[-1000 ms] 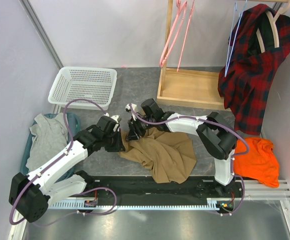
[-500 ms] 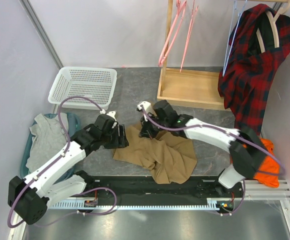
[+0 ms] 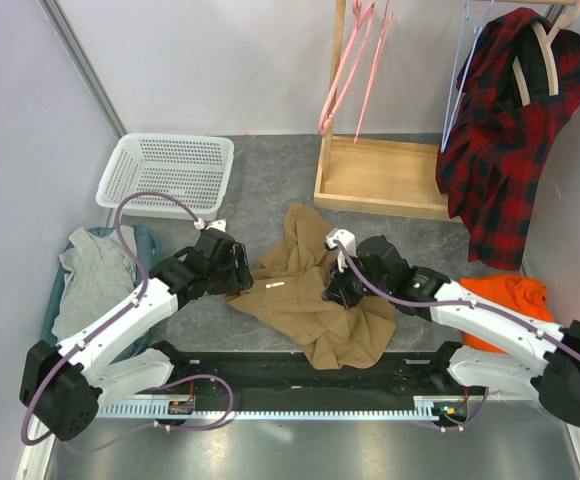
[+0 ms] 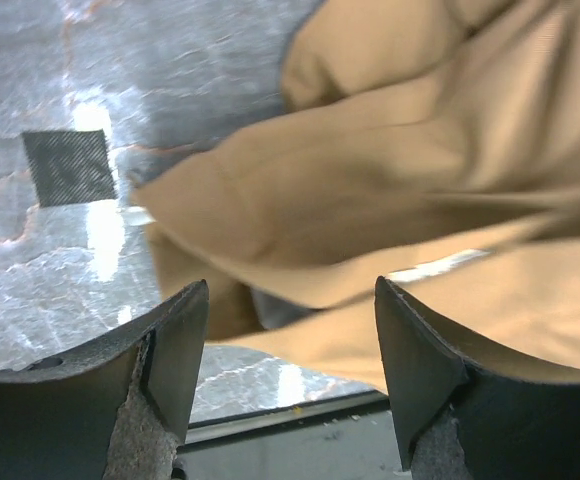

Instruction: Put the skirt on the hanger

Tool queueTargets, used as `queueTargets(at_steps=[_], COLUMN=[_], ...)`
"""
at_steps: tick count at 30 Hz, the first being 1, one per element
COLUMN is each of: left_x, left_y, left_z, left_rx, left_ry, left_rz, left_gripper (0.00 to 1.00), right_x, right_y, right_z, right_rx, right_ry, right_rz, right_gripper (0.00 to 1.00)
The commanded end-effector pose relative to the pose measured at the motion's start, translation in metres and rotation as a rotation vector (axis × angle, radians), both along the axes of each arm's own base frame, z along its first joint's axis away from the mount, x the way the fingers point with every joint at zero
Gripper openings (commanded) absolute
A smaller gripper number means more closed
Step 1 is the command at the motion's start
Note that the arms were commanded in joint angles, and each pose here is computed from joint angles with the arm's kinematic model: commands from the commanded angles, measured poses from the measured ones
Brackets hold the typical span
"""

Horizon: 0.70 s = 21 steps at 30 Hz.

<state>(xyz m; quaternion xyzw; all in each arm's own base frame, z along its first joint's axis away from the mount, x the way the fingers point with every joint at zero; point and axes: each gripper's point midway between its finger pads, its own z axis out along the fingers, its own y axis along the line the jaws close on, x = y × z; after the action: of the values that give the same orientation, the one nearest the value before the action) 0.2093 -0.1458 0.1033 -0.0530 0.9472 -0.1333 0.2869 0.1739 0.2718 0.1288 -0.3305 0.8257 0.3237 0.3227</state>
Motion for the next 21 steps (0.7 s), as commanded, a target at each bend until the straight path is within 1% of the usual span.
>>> queueTargets(at_steps=[1, 2, 5, 6, 8, 9, 12, 16, 21], left_x=[0.009, 0.010, 0.008, 0.007, 0.006, 0.006, 0.003, 0.001, 0.002], left_y=[0.008, 0.010, 0.012, 0.012, 0.012, 0.011, 0.009, 0.009, 0.007], left_z=[-0.016, -0.018, -0.031, -0.036, -0.040, -0.042, -0.049, -0.065, -0.069], left_rx=[0.037, 0.049, 0.073, 0.082, 0.091, 0.091, 0.082, 0.087, 0.082], left_ry=[0.003, 0.006, 0.036, 0.053, 0.066, 0.074, 0.088, 0.102, 0.102], left_rz=[0.093, 0.101, 0.114, 0.114, 0.112, 0.110, 0.095, 0.088, 0.085], left_gripper=[0.73, 0.73, 0.74, 0.74, 0.74, 0.74, 0.74, 0.73, 0.70], right_x=[0.001, 0.008, 0.012, 0.018, 0.021, 0.026, 0.030, 0.034, 0.044], right_y=[-0.016, -0.026, -0.039, -0.048, -0.054, -0.062, -0.065, -0.065, -0.075], right_z=[0.006, 0.000, -0.011, -0.016, -0.021, -0.024, -0.028, -0.029, -0.026], right_rx=[0.003, -0.040, -0.088, -0.115, -0.128, -0.145, -0.143, -0.137, -0.113], right_ry=[0.015, 0.010, 0.039, 0.029, 0.039, 0.023, 0.026, 0.026, 0.028], right_rz=[-0.129, -0.193, -0.291, -0.352, -0.411, -0.467, -0.515, -0.537, -0.663], right_gripper=[0.00, 0.00, 0.00, 0.00, 0.00, 0.00, 0.00, 0.00, 0.00])
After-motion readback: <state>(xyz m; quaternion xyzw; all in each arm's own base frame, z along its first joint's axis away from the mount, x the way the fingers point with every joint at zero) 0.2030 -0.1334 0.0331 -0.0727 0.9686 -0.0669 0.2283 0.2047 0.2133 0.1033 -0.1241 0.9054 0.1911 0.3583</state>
